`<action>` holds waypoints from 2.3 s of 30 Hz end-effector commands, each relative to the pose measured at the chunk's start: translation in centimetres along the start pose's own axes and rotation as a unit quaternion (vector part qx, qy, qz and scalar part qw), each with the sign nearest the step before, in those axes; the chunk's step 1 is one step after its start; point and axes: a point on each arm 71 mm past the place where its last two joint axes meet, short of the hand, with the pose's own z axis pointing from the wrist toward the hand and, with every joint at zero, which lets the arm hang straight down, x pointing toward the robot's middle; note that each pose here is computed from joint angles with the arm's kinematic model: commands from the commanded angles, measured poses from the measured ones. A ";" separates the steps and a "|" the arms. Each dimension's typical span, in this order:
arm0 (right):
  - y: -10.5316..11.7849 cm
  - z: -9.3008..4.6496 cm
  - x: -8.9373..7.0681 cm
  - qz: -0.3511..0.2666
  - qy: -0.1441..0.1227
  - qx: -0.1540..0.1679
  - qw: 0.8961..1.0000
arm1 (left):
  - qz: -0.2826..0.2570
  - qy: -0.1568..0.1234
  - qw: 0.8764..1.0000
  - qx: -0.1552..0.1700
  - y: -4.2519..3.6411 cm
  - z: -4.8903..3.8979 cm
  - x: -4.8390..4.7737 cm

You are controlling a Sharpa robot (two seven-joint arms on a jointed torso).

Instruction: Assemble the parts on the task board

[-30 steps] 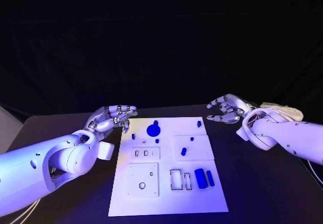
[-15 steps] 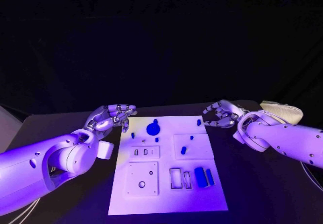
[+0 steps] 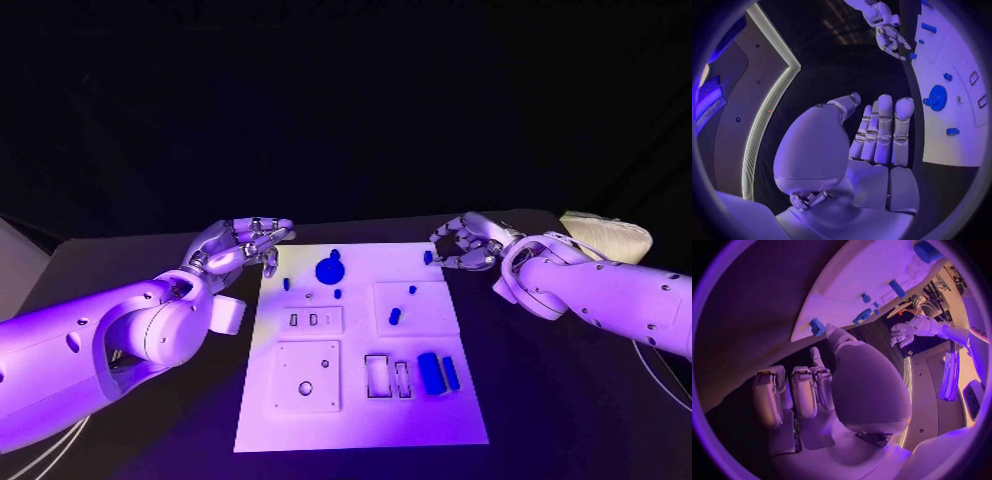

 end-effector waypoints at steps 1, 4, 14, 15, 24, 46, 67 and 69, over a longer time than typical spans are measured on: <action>0.0 0.1 0.3 -0.004 0.015 0.000 1.000 | -0.004 0.010 1.000 0.005 -0.13 0.04 0.26; 0.0 0.2 0.5 -0.005 0.017 0.002 1.000 | -0.003 0.009 1.000 0.005 -0.12 0.04 0.22; 0.1 0.6 0.9 -0.005 0.025 0.005 1.000 | -0.003 0.007 1.000 0.003 -0.10 0.04 0.11; 0.1 0.6 1.0 -0.005 0.027 0.006 1.000 | -0.003 0.007 1.000 0.003 -0.10 0.04 0.10; 0.2 0.9 1.3 -0.008 0.036 0.012 0.999 | -0.002 0.007 1.000 0.003 -0.09 0.04 0.08; 0.3 1.2 1.7 -0.016 0.036 0.016 0.999 | -0.001 0.005 1.000 0.002 -0.12 -0.04 -0.04; 0.4 1.2 1.4 -0.017 0.003 0.028 0.999 | 0.000 0.004 1.000 0.002 -0.12 -0.07 -0.13; 0.5 1.2 1.3 -0.017 -0.004 0.029 0.999 | 0.000 0.004 1.000 0.002 -0.12 -0.07 -0.14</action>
